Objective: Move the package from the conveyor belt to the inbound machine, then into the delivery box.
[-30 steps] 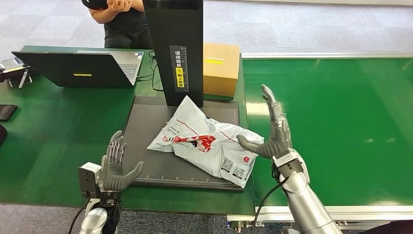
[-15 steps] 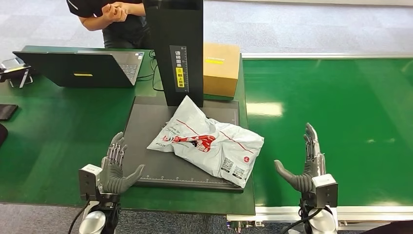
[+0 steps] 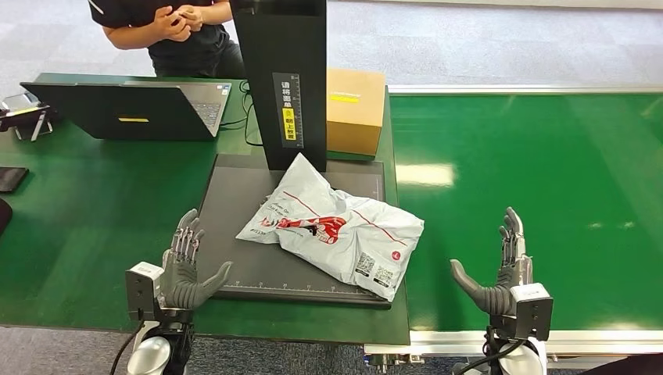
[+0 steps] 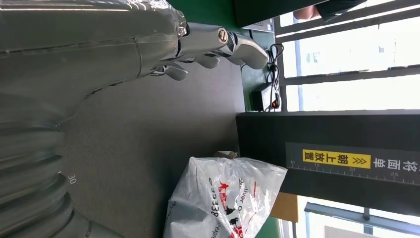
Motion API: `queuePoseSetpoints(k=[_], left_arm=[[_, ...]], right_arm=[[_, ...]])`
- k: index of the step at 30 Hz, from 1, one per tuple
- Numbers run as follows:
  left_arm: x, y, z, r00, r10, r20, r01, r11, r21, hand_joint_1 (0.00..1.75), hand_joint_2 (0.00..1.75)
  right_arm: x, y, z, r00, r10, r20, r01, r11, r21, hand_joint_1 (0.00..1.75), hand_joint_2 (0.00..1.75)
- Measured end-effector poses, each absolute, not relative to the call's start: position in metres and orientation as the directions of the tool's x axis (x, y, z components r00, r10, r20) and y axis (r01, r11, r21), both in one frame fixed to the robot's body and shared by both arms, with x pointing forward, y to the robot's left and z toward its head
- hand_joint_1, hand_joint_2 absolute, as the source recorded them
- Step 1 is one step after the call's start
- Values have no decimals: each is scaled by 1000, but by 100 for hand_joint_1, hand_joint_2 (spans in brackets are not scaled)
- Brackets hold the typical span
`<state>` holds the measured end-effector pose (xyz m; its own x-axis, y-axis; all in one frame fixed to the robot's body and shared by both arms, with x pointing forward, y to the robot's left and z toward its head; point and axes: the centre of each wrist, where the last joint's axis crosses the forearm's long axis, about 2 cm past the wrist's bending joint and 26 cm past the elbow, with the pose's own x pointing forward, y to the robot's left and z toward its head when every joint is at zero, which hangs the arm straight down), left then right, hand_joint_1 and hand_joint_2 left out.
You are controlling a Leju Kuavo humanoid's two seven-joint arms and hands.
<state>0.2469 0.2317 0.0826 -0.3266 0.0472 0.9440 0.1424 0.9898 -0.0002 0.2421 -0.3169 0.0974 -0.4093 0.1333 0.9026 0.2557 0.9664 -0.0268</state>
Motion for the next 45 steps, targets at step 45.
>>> queuePoseSetpoints(k=[45], left_arm=[[306,118,171,-748,-497,441,13,652,758,0,175]], right_arm=[[250,-307,94,-341,112,933,210,977,-40,0,175]])
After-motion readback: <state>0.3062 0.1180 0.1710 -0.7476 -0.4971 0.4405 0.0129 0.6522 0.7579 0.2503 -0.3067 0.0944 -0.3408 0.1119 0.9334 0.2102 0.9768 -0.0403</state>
